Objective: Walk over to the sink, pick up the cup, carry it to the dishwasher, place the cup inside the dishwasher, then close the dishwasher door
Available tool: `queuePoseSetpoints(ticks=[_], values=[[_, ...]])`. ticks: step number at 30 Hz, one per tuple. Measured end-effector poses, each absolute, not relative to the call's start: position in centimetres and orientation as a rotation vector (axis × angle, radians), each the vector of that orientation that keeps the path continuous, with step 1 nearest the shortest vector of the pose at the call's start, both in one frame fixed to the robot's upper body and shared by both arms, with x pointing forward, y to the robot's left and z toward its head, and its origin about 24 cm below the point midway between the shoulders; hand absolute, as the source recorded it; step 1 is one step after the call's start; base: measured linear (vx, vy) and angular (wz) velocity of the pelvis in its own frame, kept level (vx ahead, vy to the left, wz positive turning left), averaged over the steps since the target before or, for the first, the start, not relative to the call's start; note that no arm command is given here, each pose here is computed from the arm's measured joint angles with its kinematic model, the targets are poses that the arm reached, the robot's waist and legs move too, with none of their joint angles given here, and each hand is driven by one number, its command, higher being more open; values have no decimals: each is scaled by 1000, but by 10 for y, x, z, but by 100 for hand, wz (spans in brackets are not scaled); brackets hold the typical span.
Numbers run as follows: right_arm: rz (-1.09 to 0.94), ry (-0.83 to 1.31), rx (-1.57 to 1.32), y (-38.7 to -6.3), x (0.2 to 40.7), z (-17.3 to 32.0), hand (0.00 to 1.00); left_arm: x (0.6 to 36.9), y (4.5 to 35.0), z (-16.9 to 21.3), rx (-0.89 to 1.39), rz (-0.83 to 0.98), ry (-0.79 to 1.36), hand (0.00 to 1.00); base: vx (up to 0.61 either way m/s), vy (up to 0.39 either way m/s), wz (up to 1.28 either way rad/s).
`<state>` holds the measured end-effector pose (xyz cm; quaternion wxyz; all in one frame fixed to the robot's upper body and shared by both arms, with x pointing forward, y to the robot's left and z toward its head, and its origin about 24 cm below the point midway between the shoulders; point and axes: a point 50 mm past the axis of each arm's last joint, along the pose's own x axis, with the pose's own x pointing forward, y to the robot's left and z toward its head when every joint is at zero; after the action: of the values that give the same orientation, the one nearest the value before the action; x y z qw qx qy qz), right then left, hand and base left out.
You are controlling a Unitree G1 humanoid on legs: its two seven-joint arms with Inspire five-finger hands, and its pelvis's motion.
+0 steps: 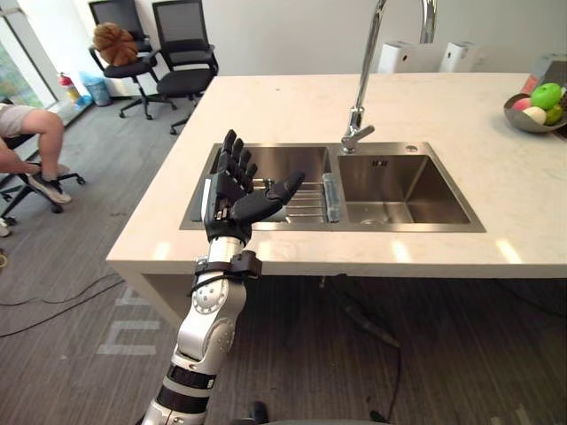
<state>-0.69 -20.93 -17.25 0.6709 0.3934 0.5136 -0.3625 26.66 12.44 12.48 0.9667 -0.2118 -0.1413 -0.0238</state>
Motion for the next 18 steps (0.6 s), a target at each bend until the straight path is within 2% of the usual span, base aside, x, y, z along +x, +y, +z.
queuePoseSetpoints(ticks=[4,10,15,18], values=[[-834,1163,881,-210,-9,-173,100,265,135,135,-406,-47,-339,100,32,2,-11],[-893,1143,901,-212,-11,-173,100,263,133,139,-378,-56,-360,100,133,1,1],[-927,1154,826,-211,-18,-172,100,273,125,148,-297,-68,-397,100,195,22,37],[-927,1156,816,-212,-17,-171,100,273,132,153,-263,-21,-453,100,202,-12,38]])
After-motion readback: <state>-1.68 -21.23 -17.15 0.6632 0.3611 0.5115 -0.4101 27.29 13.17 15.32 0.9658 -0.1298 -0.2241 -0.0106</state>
